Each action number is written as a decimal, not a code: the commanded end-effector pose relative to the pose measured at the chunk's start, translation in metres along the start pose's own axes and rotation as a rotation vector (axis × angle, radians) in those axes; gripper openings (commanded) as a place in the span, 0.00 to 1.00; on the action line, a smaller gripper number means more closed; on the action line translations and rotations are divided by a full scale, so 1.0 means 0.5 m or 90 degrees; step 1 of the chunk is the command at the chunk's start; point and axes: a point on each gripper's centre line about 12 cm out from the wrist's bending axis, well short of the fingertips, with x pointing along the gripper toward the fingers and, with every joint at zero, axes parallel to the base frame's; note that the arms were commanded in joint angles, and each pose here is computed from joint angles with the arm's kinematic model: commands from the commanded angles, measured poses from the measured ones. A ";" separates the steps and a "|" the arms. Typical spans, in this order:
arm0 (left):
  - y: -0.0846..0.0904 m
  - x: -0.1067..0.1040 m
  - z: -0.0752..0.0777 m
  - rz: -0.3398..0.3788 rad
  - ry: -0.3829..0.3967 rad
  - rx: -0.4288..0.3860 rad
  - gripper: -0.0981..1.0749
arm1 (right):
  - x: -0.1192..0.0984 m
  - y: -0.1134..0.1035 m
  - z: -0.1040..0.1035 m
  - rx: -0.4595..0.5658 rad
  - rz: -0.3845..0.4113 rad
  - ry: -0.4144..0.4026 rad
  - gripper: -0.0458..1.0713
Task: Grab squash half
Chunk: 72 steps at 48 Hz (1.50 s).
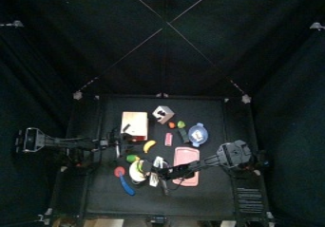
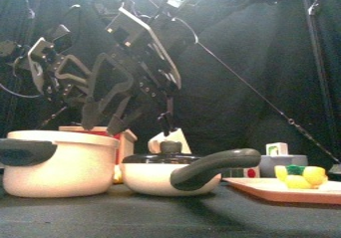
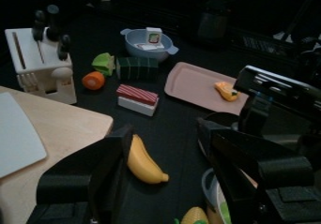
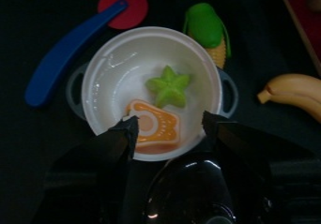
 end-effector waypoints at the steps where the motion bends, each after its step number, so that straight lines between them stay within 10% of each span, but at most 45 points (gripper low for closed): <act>1: -0.003 0.005 0.012 -0.002 -0.012 -0.001 0.86 | -0.069 -0.003 0.050 0.020 -0.006 -0.034 0.85; 15: -0.003 0.004 0.010 -0.003 -0.010 0.004 0.86 | -0.157 -0.047 0.015 0.061 -0.062 0.014 0.85; 33: -0.002 0.003 0.008 -0.002 -0.007 0.003 0.86 | -0.255 -0.062 -0.161 0.060 -0.051 0.131 0.84; 49: -0.008 0.002 -0.001 -0.017 0.012 0.026 0.86 | -0.261 -0.090 -0.259 0.063 -0.072 0.210 0.83; 72: -0.020 0.001 -0.005 -0.048 0.021 0.070 0.86 | -0.237 -0.093 -0.284 0.032 -0.078 0.230 0.85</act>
